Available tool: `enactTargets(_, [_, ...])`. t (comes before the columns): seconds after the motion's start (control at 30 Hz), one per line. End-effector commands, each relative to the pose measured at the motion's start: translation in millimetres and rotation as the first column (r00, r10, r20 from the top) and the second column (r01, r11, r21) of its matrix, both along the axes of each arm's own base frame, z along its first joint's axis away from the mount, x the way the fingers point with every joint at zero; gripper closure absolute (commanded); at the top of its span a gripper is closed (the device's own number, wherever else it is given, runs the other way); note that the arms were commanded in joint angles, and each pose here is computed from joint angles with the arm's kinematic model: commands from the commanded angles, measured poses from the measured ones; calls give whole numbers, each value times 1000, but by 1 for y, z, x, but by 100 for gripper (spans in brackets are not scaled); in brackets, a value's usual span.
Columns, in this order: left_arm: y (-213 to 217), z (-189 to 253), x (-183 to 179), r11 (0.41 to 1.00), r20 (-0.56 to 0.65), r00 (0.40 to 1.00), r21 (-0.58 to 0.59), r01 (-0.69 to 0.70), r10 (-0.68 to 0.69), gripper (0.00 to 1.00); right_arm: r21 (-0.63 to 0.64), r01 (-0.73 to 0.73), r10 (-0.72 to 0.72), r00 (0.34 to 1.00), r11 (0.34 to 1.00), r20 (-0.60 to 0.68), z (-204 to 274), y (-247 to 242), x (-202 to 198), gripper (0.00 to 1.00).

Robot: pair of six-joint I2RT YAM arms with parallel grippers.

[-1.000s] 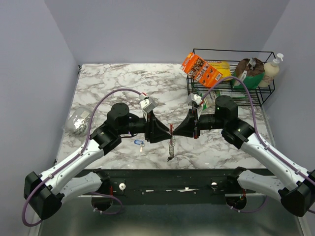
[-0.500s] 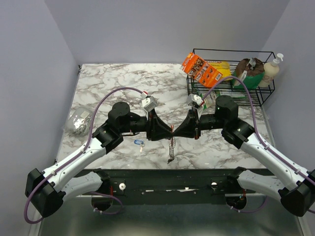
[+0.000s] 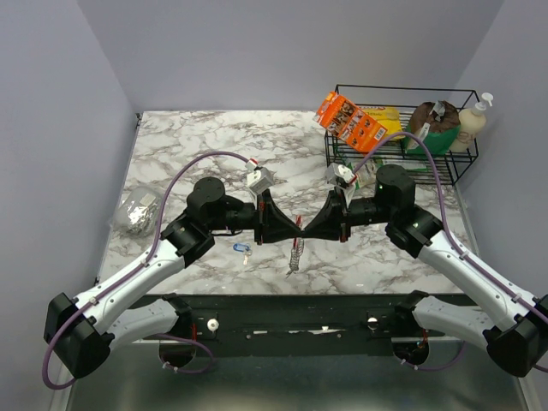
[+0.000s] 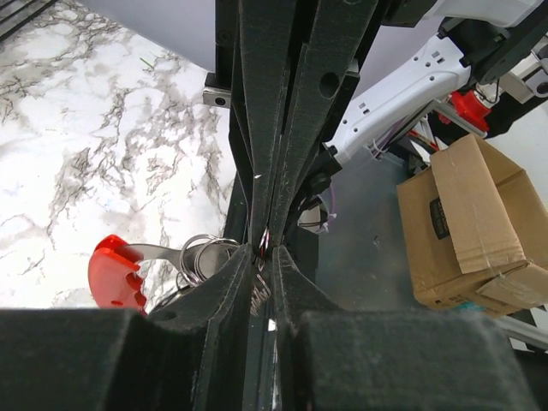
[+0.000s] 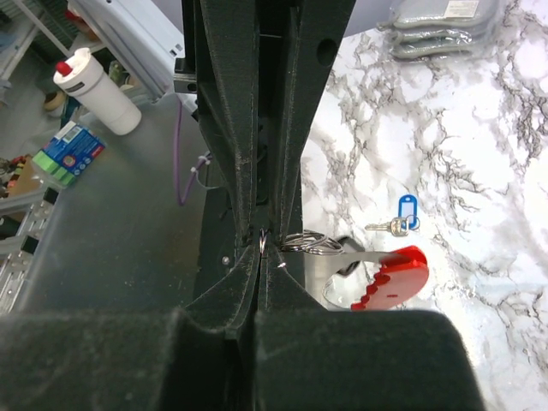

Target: Put the keys on the keyring

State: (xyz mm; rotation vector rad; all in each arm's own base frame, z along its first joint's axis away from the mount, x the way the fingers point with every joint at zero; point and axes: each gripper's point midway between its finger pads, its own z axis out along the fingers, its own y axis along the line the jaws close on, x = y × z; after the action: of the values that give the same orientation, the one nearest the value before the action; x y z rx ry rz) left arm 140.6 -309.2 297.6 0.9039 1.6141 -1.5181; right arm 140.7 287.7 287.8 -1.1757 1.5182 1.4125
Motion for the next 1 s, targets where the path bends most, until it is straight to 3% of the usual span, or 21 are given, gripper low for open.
enactTargets(0.0, [-3,17,6,999,47,999,-46,-10,12,75,44,-85,83,996,995,39,15,3,-11,92])
enactTargets(0.2, [-4,17,9,999,52,998,-39,-19,21,68,42,-97,95,995,994,33,14,4,-11,92])
enactTargets(0.6, [2,-10,11,995,44,999,98,-30,26,70,49,-60,57,997,997,54,21,3,-7,87])
enactTargets(0.97, [0,-15,5,994,34,999,107,-3,-1,70,50,-59,56,997,997,52,22,3,-7,86])
